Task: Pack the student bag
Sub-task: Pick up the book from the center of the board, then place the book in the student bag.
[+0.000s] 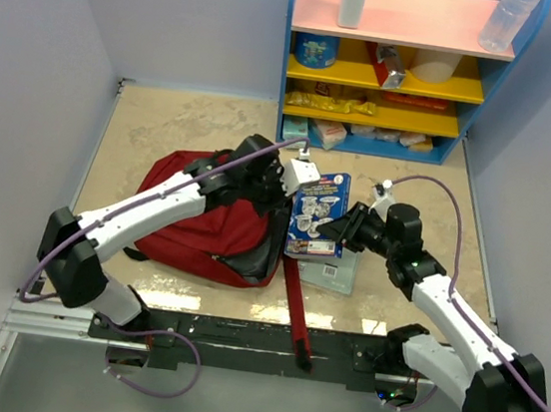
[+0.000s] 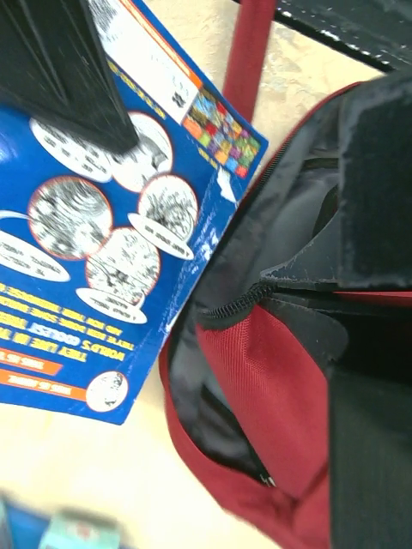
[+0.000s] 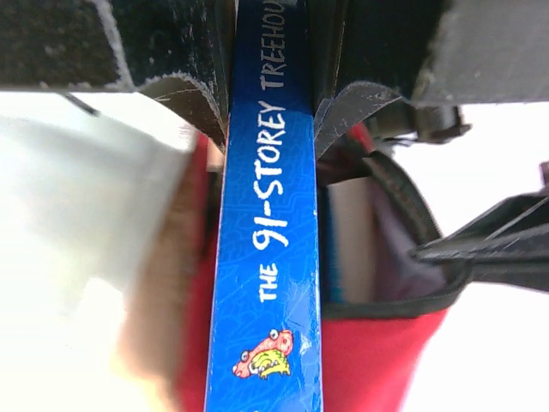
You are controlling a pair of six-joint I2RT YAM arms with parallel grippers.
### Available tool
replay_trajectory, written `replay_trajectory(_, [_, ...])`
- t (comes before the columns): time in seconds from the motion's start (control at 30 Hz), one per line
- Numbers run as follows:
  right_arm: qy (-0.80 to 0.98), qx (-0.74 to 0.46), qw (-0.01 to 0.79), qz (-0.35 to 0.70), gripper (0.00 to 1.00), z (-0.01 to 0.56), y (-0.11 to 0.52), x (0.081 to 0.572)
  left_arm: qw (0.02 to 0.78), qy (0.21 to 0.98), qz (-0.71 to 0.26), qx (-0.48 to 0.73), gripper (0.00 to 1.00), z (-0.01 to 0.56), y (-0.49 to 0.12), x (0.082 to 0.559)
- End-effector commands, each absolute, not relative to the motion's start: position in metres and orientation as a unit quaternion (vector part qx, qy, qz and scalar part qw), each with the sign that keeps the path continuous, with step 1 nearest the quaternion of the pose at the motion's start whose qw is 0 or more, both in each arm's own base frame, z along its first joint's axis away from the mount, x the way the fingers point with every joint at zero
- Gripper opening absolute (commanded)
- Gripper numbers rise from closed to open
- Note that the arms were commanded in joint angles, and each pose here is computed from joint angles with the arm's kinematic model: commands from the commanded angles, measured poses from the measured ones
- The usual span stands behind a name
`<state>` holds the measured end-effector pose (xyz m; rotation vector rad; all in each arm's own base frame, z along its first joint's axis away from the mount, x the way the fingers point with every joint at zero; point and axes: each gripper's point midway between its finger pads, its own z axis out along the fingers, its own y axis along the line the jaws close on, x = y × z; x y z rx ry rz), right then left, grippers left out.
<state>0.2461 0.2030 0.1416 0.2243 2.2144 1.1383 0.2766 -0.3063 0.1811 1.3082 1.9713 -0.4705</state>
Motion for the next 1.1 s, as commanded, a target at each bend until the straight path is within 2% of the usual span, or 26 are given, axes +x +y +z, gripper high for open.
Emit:
replay_trajectory(0.0, [0.785,0.02,0.365,0.5,0.0,0.221,0.217,0.241,0.387,0.752,-0.152,0.511,0.0,0.222,-0.281,0.276])
replay_trajectory(0.23, [0.786,0.016,0.311,0.533,0.0,0.215,0.227,0.223,0.452,0.741,-0.094,0.488,0.0,0.28,-0.248,0.289])
replay_trajectory(0.43, [0.812,-0.005,0.248,0.528,0.0,0.193,0.251,0.2,0.475,0.737,-0.081,0.473,0.0,0.3,-0.236,0.288])
replay_trajectory(0.77, [0.779,-0.033,0.216,0.587,0.0,0.206,0.29,0.203,0.519,0.693,-0.137,0.481,0.0,0.341,-0.243,0.265])
replay_trajectory(1.03, [0.737,-0.066,0.189,0.646,0.0,0.225,0.325,0.229,0.484,0.674,-0.206,0.519,0.0,0.341,-0.258,0.237])
replay_trajectory(1.07, [0.715,-0.081,0.205,0.663,0.0,0.24,0.329,0.234,0.481,0.673,-0.211,0.522,0.0,0.341,-0.259,0.235])
